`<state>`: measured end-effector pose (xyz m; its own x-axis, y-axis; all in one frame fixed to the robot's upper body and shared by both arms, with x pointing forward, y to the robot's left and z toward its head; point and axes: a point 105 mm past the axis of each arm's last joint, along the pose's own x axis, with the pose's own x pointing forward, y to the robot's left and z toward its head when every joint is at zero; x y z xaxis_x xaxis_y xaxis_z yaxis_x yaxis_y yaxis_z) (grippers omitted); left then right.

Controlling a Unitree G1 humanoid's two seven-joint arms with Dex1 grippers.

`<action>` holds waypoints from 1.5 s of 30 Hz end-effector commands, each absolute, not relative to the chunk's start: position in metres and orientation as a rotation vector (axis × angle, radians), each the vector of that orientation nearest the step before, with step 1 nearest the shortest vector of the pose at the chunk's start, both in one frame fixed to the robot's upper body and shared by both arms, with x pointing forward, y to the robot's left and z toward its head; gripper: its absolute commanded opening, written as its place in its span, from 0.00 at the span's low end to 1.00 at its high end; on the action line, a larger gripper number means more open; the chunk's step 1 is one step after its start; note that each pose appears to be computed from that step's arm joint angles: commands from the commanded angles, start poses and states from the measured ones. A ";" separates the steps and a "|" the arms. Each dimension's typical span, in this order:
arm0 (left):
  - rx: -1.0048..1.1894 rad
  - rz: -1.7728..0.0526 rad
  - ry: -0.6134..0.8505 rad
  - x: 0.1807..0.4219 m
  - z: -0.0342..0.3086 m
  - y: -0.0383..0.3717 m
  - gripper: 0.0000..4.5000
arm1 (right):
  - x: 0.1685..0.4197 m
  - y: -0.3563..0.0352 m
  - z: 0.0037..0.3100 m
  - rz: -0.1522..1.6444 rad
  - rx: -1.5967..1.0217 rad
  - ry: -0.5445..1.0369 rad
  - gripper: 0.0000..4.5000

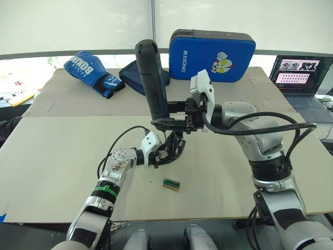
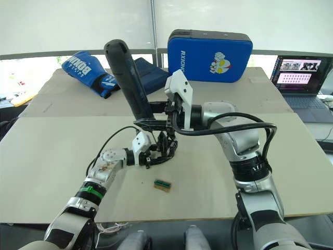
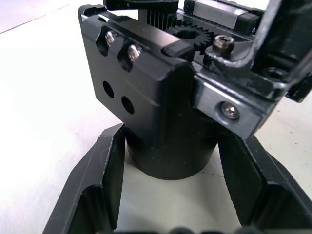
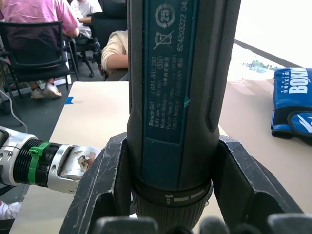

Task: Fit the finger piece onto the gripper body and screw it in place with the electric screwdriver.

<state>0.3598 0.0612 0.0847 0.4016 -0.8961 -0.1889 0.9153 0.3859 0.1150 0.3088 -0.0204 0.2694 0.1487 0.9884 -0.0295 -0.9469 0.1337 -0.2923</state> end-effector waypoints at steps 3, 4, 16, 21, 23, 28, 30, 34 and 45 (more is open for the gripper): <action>0.216 -1.156 0.083 0.359 0.088 0.061 0.51 | 0.298 -0.019 0.298 1.430 -0.303 -0.315 0.43; 0.215 -1.156 0.083 0.359 0.087 0.061 0.51 | 0.298 -0.019 0.299 1.429 -0.298 -0.315 0.43; 0.214 -1.154 0.080 0.361 0.088 0.061 0.51 | 0.302 -0.019 0.293 1.422 -0.309 -0.298 0.43; 0.214 -1.152 0.079 0.361 0.089 0.061 0.51 | 0.303 -0.020 0.291 1.419 -0.314 -0.290 0.43; 0.215 -1.151 0.079 0.361 0.089 0.062 0.51 | 0.303 -0.020 0.290 1.419 -0.314 -0.289 0.43; 0.216 -1.151 0.078 0.361 0.089 0.062 0.51 | 0.303 -0.019 0.290 1.420 -0.313 -0.286 0.43; 0.216 -1.151 0.076 0.361 0.090 0.062 0.51 | 0.303 -0.019 0.288 1.421 -0.313 -0.283 0.43; 0.216 -1.150 0.076 0.361 0.090 0.062 0.51 | 0.303 -0.019 0.287 1.424 -0.312 -0.279 0.43; 0.216 -1.149 0.075 0.361 0.091 0.062 0.51 | 0.303 -0.019 0.284 1.421 -0.319 -0.278 0.43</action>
